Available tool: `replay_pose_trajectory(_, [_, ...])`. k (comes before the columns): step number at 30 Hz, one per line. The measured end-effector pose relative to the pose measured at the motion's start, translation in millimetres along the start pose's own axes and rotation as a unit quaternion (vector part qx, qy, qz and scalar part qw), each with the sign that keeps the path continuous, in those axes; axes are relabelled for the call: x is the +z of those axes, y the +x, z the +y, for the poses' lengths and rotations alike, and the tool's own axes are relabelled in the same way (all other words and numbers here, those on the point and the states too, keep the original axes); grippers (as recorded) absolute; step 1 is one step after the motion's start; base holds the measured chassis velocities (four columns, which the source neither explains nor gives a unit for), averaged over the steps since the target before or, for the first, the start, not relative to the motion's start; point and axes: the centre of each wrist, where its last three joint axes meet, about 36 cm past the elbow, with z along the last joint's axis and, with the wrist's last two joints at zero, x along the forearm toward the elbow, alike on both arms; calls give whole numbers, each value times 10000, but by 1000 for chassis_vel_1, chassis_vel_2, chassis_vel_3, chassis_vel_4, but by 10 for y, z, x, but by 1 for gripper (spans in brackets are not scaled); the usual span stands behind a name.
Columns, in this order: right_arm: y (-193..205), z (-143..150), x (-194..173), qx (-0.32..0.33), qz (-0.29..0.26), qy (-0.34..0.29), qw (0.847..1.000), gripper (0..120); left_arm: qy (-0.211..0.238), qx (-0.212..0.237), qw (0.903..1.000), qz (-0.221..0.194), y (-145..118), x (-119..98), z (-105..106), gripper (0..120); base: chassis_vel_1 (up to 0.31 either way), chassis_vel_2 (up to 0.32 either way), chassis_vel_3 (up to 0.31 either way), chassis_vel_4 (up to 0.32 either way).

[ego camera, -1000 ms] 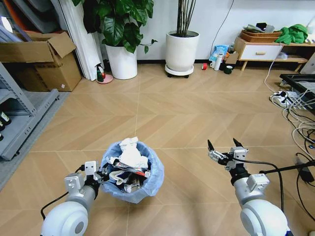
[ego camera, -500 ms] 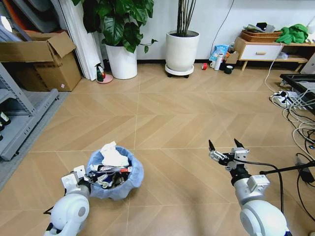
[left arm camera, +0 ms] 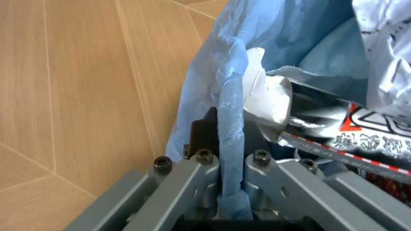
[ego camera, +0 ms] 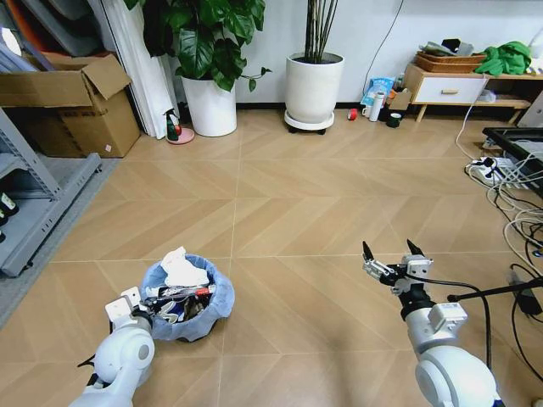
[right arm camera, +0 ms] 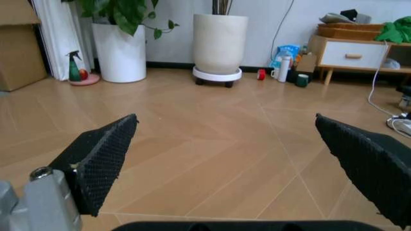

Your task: Pick up the trash bin and place the garbage on the floor into it.

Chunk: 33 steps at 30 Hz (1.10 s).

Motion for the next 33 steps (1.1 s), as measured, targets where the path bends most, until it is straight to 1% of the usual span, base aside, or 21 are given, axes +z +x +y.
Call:
replay_pose_trajectory(6, [-28, 8, 8, -26, -8, 3, 10000, 100, -60, 46, 9999, 82, 85, 19, 43, 0, 0, 0, 0, 0])
replay_pose_trajectory(14, [-44, 35, 11, -70, -13, -12, 10000, 100, -114, 67, 9999, 50, 127, 6, 1, 0, 0, 0, 0, 0])
replay_pose_trajectory(15, [-44, 31, 11, -69, -12, -4, 10000, 100, -125, 73, 9999, 49, 134, 9, -10, 1, 0, 0, 0, 0])
replay_pose_trajectory(16, [-43, 24, 10, -62, -13, 4, 10000, 100, -145, 63, 9999, 42, 139, 14, -19, 8, 0, 0, 0, 0])
replay_pose_trajectory(18, [-42, 20, 10, -59, -14, 8, 10000, 100, -153, 48, 9999, 43, 141, 18, -23, 10, 0, 0, 0, 0])
replay_pose_trajectory(19, [-42, 15, 9, -52, -15, 12, 10000, 100, -162, 24, 9999, 42, 145, 23, -31, 16, 0, 0, 0, 0])
replay_pose_trajectory(21, [-42, 14, 12, -47, -22, 9, 10000, 100, -174, -4, 9998, 16, 146, 27, -38, 25, 0, 0, 0, 0])
replay_pose_trajectory(22, [-42, 14, 12, -47, -22, 9, 10000, 100, -174, -4, 9998, 16, 146, 27, -38, 25, 0, 0, 0, 0])
replay_pose_trajectory(24, [-43, 17, 19, -40, -24, 2, 10000, 100, -160, 0, 9998, -74, 149, 18, -53, 36, 0, 0, 0, 0])
replay_pose_trajectory(25, [-43, 18, 21, -38, -26, -2, 10000, 100, -152, 30, 9998, -117, 158, 10, -61, 39, 0, 0, 0, 0])
replay_pose_trajectory(26, [-43, 18, 21, -38, -26, -2, 10000, 100, -152, 30, 9998, -117, 158, 10, -61, 39, 0, 0, 0, 0])
replay_pose_trajectory(29, [-49, 17, 19, -31, -37, -6, 10000, 100, -144, 154, 9996, -212, 224, -16, -99, 54, 0, 0, 0, 0])
replay_pose_trajectory(30, [-49, 17, 19, -31, -37, -6, 10000, 100, -144, 154, 9996, -212, 224, -16, -99, 54, 0, 0, 0, 0])
replay_pose_trajectory(31, [-52, 13, 16, -25, -44, -6, 10000, 100, -151, 176, 9995, -232, 243, -19, -107, 58, 0, 0, 0, 0])
replay_pose_trajectory(32, [-56, 4, 11, -12, -53, -8, 10000, 100, -156, 208, 9993, -259, 274, -23, -119, 65, 0, 0, 0, 0])
replay_pose_trajectory(33, [-57, 0, 10, -6, -56, -8, 10000, 100, -158, 218, 9993, -267, 287, -23, -122, 67, 0, 0, 0, 0])
